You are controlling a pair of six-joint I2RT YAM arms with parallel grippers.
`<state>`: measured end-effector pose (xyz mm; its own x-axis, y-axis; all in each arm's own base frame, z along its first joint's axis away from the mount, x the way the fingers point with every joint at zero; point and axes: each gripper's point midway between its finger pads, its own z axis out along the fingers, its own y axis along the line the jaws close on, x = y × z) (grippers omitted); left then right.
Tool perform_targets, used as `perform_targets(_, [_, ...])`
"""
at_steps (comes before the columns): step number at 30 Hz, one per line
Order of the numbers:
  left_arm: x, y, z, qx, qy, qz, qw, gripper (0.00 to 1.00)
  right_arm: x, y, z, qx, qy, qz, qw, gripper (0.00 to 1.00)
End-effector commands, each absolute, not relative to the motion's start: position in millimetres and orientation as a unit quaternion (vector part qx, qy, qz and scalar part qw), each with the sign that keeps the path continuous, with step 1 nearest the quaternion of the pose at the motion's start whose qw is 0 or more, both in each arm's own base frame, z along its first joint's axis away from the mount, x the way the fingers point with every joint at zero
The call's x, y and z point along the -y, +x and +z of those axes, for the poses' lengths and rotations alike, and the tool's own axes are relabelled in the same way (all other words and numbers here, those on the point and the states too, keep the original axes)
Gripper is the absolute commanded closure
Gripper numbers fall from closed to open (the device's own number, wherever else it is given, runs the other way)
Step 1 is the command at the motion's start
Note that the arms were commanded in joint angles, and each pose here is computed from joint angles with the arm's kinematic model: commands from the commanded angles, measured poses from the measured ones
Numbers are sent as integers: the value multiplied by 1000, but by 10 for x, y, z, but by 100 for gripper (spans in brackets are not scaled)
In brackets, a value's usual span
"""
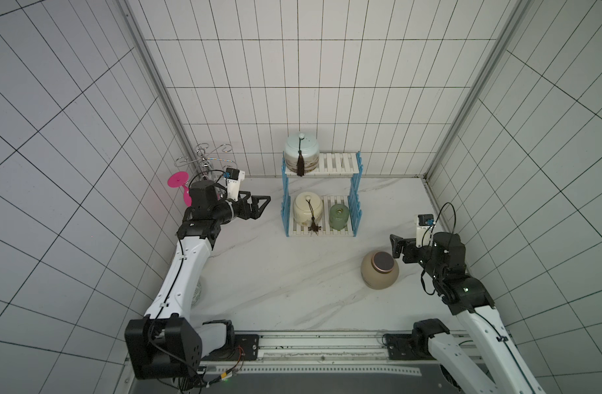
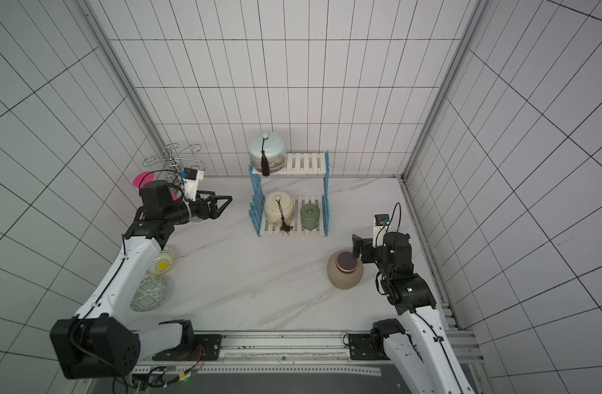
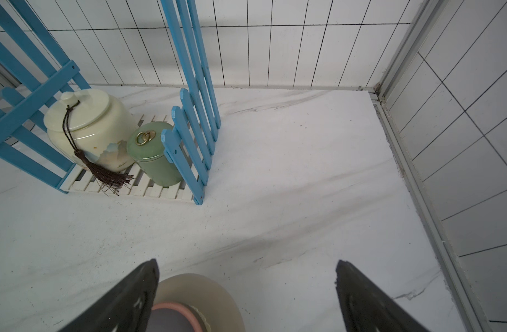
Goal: Remove the tea canisters from the shelf
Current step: Pick up the tea canister from the shelf.
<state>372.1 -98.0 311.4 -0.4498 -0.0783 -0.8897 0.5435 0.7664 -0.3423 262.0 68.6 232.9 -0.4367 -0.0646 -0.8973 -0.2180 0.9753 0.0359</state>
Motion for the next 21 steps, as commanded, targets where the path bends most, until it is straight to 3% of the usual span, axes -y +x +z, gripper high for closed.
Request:
perform_targets(1, [1047, 3715, 3399, -783, 172, -301, 517, 1, -677, 2555, 2447, -830, -90, 78, 544, 1])
perform_targets(6, [1227, 3717, 3571, -789, 214, -276, 506, 1, -758, 2451, 2554, -803, -118, 98, 577, 1])
perform_targets(12, [1293, 3959, 4009, -788, 181, -281, 517, 1, -950, 2386, 2617, -777, -149, 147, 593, 1])
perform_targets(21, [1698, 4224, 4415, -776, 231, -216, 545, 1, -919, 2392, 2625, -774, -144, 135, 602, 1])
